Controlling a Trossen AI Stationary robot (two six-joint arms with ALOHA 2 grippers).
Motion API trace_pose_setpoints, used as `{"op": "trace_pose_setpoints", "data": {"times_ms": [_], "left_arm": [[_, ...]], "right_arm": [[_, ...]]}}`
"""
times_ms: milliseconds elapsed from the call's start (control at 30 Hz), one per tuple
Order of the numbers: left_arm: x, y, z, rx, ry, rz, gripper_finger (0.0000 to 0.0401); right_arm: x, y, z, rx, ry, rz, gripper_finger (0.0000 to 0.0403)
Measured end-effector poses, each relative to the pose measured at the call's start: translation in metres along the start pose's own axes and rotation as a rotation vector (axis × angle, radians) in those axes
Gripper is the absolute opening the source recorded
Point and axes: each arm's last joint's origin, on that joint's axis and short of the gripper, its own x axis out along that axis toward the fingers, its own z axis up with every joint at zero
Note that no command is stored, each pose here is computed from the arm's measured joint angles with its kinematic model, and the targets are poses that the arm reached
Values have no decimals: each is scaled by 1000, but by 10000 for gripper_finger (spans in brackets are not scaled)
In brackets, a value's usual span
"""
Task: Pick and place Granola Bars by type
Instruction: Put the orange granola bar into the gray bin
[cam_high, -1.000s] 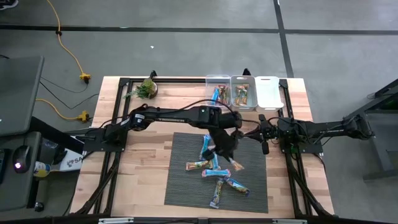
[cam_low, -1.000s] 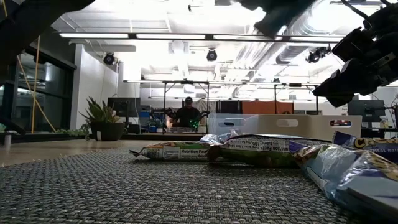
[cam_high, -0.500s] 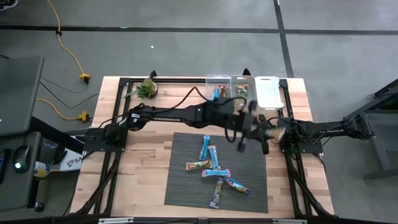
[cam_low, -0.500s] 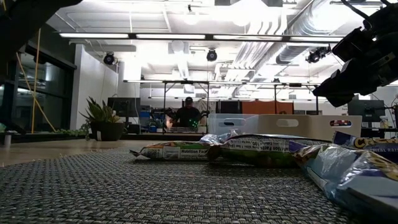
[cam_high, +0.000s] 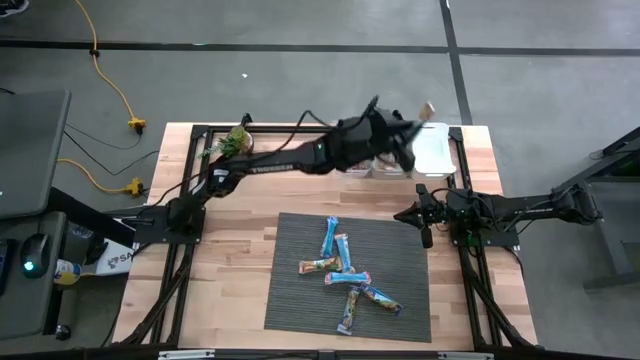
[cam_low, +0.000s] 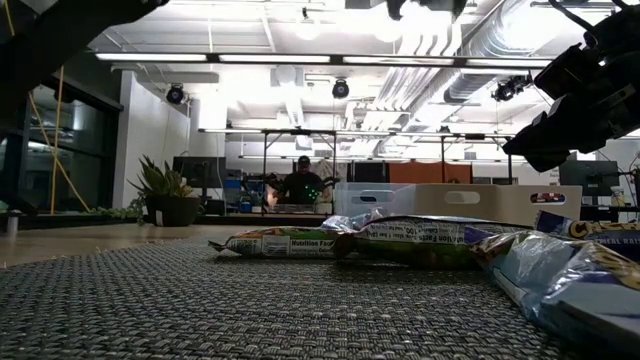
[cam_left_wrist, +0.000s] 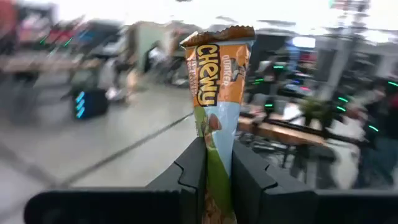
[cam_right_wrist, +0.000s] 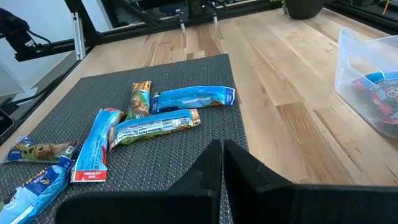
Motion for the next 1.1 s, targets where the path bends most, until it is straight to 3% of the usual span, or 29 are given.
{"op": "trace_pose_setpoints", "data": {"times_ms": [267,533,700,1100], "left_arm": [[15,64,-20,-383,178,233,49],[35,90,-73,-636,330,234,49],[45,94,-112,-696,368,296,49],[56,104,-172,-756,367,428,49]], "right_arm": [[0,0,0,0,0,0,0],[0,0,0,0,1,0,0],[0,0,0,0,1,0,0],[0,0,0,0,2,0,0]]}}
